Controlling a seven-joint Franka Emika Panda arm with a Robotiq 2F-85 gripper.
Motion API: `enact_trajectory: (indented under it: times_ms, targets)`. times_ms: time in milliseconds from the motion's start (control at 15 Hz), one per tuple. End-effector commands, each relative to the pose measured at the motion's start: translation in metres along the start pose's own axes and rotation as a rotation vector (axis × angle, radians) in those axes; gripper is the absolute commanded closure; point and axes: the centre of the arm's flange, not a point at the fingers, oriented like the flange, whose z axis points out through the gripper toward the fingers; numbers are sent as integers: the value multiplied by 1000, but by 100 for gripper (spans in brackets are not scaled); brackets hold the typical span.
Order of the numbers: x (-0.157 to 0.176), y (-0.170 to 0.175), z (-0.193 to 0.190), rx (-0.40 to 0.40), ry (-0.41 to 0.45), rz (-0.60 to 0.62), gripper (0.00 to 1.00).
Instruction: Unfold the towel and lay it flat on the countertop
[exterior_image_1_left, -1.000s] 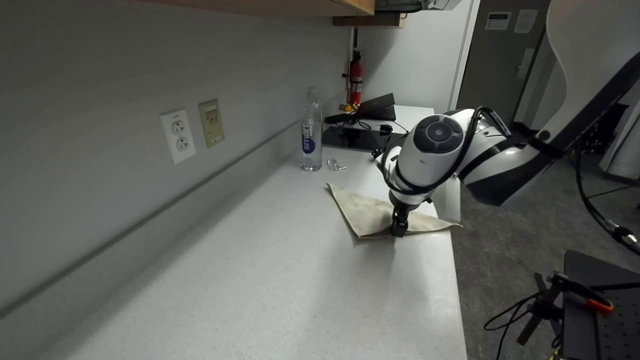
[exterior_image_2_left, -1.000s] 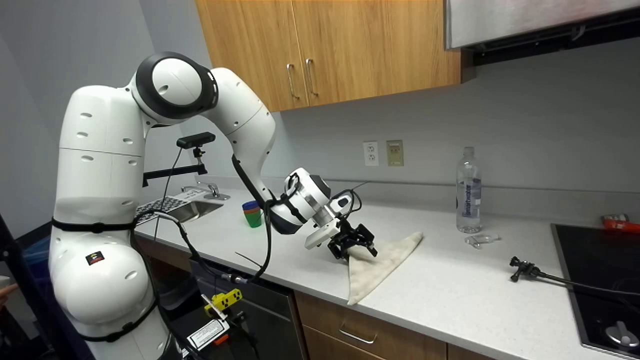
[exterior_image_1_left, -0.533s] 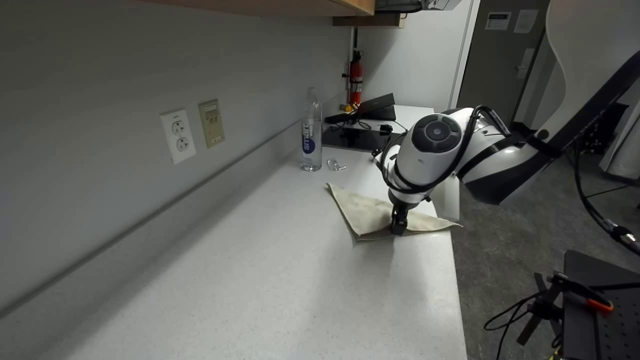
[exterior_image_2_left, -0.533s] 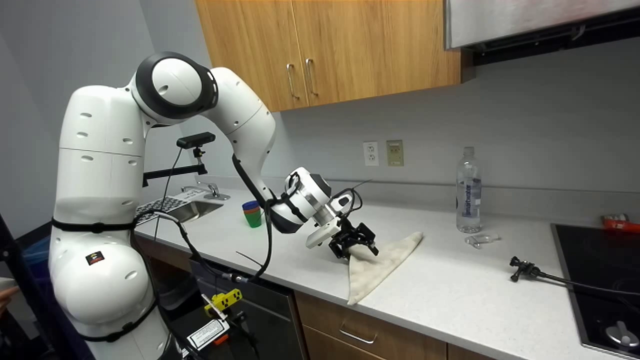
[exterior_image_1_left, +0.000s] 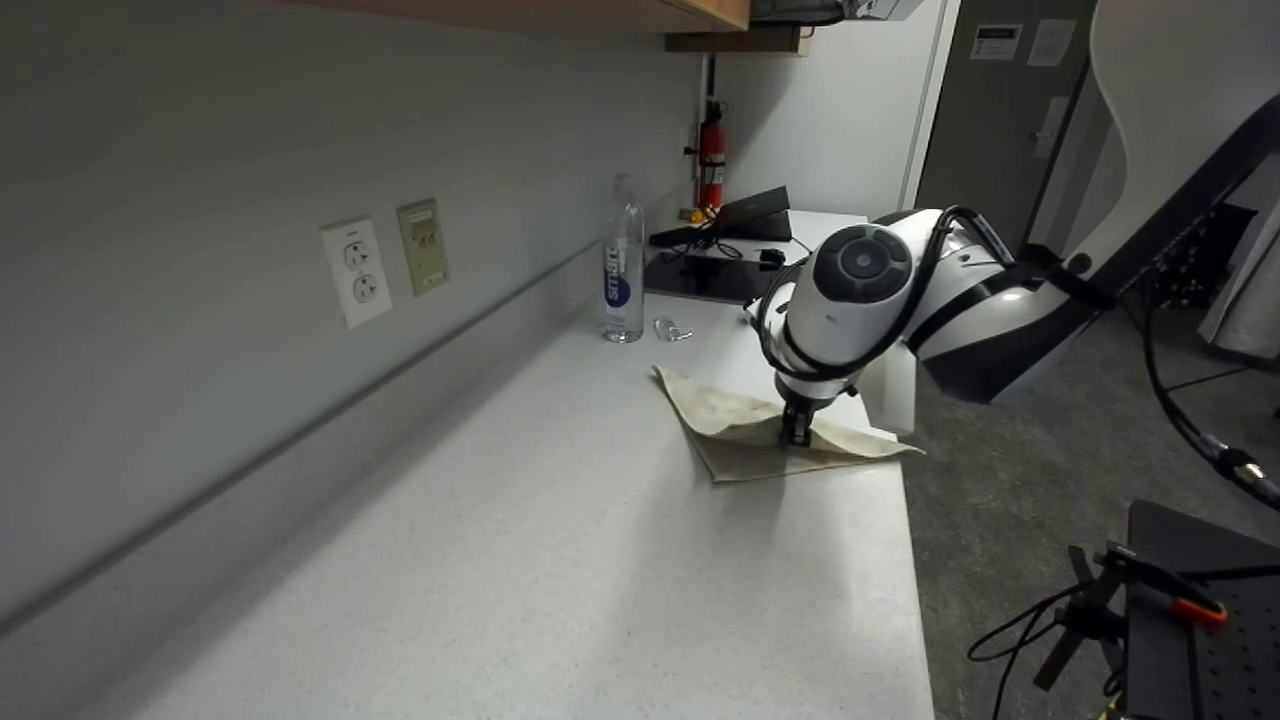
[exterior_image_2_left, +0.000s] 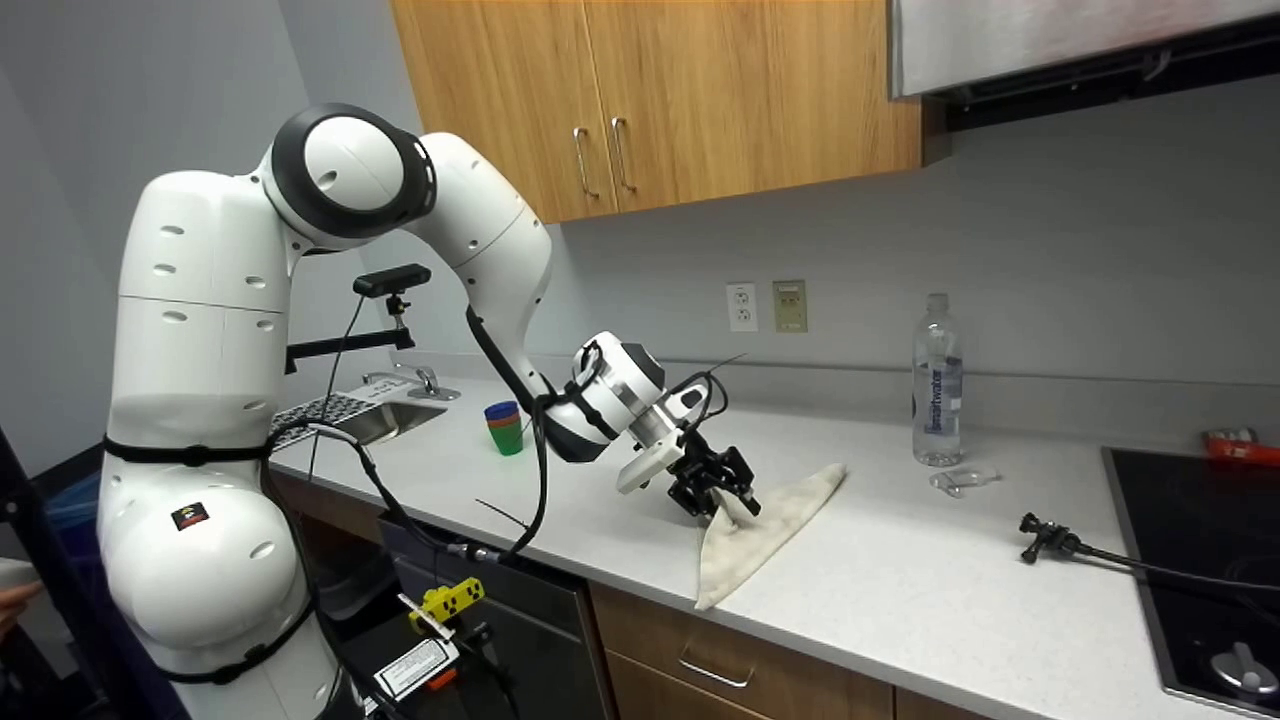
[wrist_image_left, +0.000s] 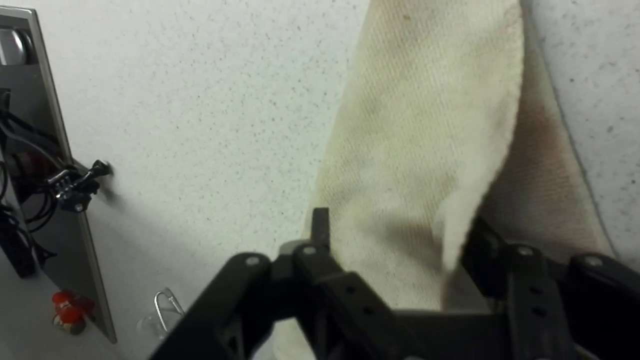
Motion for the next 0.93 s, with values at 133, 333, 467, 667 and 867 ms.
enact_trajectory:
  times_ms: [133,333,467,667,867]
  targets:
    - [5,8,5,-77,-43,25,81]
    - [7,14,7,-101,-74,63,100]
    - [8,19,9,-112,-89,89,100]
    - [6,27,12,-135,-99,120,100]
    - [4,46,23,-221,-110,184,100]
